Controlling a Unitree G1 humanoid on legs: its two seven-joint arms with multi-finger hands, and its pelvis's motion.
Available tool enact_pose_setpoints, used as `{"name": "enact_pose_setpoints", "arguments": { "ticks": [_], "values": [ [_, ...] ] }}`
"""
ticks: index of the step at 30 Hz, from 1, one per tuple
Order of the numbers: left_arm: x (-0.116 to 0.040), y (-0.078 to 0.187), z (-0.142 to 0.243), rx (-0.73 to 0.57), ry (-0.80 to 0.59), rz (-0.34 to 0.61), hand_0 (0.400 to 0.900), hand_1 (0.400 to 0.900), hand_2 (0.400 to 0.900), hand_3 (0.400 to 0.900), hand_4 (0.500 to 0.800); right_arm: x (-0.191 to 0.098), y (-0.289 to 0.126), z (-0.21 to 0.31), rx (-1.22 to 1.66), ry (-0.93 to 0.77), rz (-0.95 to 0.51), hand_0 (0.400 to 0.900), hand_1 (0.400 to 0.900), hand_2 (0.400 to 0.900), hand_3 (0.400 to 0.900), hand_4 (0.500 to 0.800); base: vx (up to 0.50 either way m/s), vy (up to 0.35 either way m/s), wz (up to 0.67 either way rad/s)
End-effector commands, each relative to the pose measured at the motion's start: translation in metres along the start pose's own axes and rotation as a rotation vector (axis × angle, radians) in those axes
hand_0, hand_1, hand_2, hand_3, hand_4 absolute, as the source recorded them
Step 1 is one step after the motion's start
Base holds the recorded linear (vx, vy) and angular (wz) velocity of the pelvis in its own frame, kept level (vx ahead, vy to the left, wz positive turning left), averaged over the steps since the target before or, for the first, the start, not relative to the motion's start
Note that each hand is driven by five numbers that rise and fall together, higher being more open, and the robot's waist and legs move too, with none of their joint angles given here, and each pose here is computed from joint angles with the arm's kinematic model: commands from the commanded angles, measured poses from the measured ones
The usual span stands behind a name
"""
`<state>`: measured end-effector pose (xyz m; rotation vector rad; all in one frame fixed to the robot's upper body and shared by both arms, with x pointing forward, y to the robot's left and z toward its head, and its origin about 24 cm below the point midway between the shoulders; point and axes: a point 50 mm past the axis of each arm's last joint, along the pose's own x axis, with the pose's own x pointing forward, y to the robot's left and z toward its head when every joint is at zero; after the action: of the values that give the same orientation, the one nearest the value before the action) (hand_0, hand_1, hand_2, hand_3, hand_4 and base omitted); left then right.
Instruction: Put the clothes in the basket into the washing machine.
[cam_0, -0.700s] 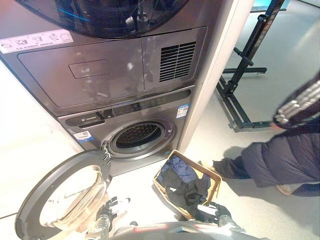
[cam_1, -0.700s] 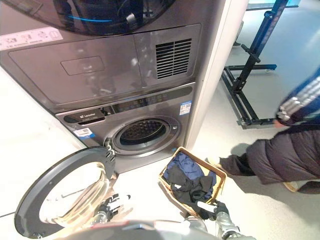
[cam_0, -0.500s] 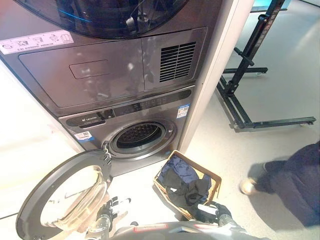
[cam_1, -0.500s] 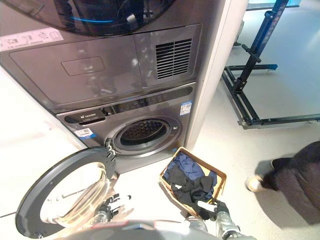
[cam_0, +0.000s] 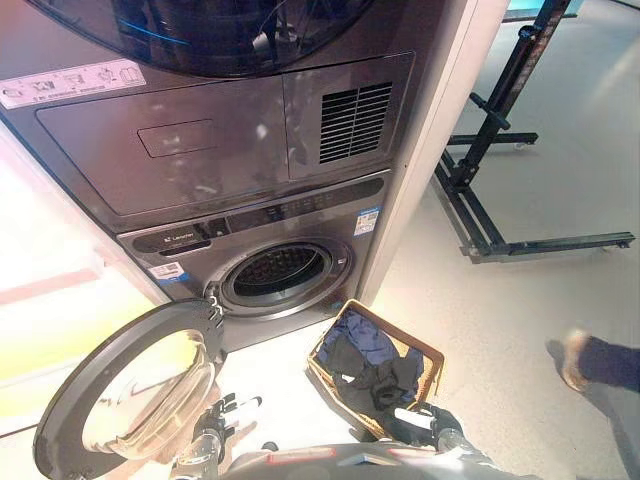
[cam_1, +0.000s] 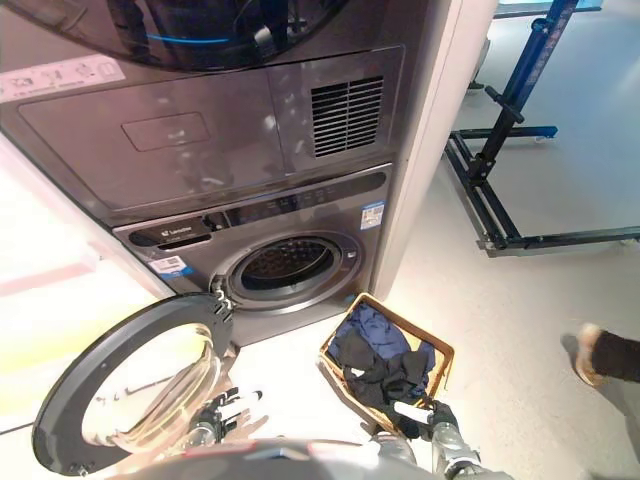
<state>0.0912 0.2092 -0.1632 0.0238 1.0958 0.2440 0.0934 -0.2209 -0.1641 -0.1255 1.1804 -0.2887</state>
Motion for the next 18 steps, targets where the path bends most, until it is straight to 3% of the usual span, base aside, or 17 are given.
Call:
{"name": "enact_pose_setpoints", "arguments": {
  "ticks": [1, 10, 12, 13, 15, 16, 18],
  "values": [
    [0.005, 0.001, 0.022, 0.014, -0.075, 0.002, 0.900, 0.900, 0.900, 0.900, 0.800, 0.004, 0.001, 0.036, -0.033, -0.095, -0.008, 0.900, 0.900, 0.900, 0.900, 0.800, 0.000, 0.000, 0.00],
    [0.005, 0.000, 0.030, -0.009, -0.109, 0.001, 0.900, 0.900, 0.900, 0.900, 0.800, 0.004, 0.005, 0.051, -0.024, -0.151, 0.002, 0.900, 0.900, 0.900, 0.900, 0.800, -0.006, 0.001, 0.04],
    [0.005, 0.002, 0.054, -0.011, -0.214, 0.004, 0.900, 0.900, 0.900, 0.900, 0.800, 0.000, 0.009, 0.092, -0.116, -0.313, 0.018, 0.900, 0.900, 0.900, 0.900, 0.800, -0.124, -0.008, 0.05],
    [0.005, 0.002, 0.054, -0.011, -0.214, 0.004, 0.900, 0.900, 0.900, 0.900, 0.800, 0.000, 0.009, 0.092, -0.117, -0.313, 0.018, 0.900, 0.900, 0.900, 0.900, 0.800, -0.166, -0.009, 0.07],
    [0.000, 0.003, 0.097, -0.019, -0.403, 0.003, 0.900, 0.900, 0.900, 0.900, 0.800, -0.012, 0.008, 0.150, -0.245, -0.531, -0.009, 0.900, 0.900, 0.900, 0.900, 0.800, -0.328, -0.015, 0.09],
    [0.000, 0.003, 0.098, -0.019, -0.404, 0.003, 0.900, 0.900, 0.900, 0.900, 0.800, -0.012, 0.008, 0.150, -0.245, -0.532, -0.009, 0.900, 0.900, 0.900, 0.900, 0.800, -0.385, -0.012, 0.09],
    [-0.008, 0.004, 0.131, -0.030, -0.547, 0.005, 0.900, 0.900, 0.900, 0.900, 0.800, -0.028, 0.004, 0.195, -0.318, -0.694, -0.054, 0.900, 0.900, 0.900, 0.900, 0.800, -0.320, 0.014, 0.08]
  ]
}}
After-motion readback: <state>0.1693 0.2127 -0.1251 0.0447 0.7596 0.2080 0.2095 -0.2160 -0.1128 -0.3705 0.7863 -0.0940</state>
